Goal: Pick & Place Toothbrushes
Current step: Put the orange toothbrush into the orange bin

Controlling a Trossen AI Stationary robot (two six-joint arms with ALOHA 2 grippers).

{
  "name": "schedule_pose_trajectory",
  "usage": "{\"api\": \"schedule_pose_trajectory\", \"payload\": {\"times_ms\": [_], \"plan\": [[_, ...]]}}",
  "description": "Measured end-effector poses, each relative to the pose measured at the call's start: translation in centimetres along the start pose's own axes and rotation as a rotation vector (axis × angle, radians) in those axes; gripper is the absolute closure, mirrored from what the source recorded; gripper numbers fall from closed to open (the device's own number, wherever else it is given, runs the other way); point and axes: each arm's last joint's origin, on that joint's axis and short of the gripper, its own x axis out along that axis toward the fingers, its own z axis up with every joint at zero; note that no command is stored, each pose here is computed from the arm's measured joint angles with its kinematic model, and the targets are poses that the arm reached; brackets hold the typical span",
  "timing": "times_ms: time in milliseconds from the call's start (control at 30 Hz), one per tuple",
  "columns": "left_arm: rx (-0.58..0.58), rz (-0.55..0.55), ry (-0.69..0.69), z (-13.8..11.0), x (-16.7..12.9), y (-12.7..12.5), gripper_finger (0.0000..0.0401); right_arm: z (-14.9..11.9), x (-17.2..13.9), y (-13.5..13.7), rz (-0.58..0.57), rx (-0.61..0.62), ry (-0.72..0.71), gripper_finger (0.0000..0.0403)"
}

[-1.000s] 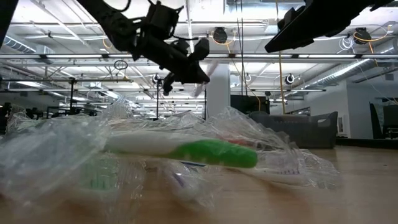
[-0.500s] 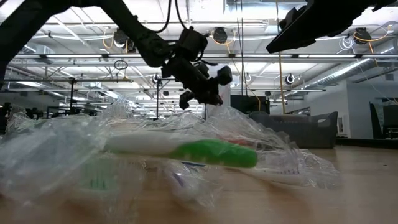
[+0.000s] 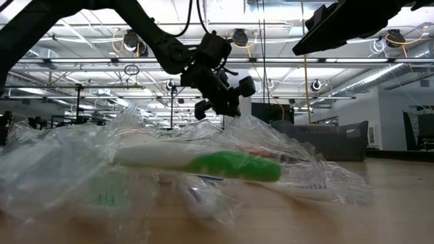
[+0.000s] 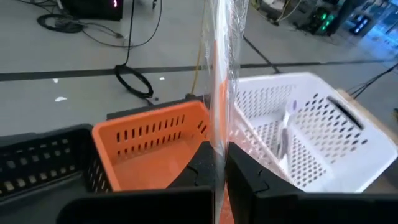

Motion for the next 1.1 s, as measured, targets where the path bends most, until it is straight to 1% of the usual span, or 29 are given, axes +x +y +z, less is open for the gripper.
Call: {"api": "schedule_pose_trajectory", "payload": {"times_ms": [100, 333, 900, 967, 1100], "plan": [[-0.006, -0.004, -0.003, 0.03, -0.05, -0.09, 0.0394, 0.0, 0.01, -0.01, -0.001, 0.0, 0.0, 0.0301], [-0.028, -0.009, -0.008, 0.08, -0.06, -0.14, 0.0368, -0.01, 0.01, -0.01, 0.0, 0.0, 0.0, 0.0301], [-0.05, -0.022, -0.005, 0.09, -0.06, -0.19, 0.0361, 0.0, 0.01, -0.01, 0.0, -0.015, 0.0, 0.0301], [-0.054, -0.034, 0.003, 0.07, -0.06, -0.23, 0.0351, 0.01, 0.0, -0.01, 0.0, -0.015, -0.001, 0.0301], [-0.07, -0.046, -0.01, 0.17, -0.1, -0.38, 0.0314, -0.01, 0.01, -0.01, 0.0, -0.015, 0.0, 0.0301]]}}
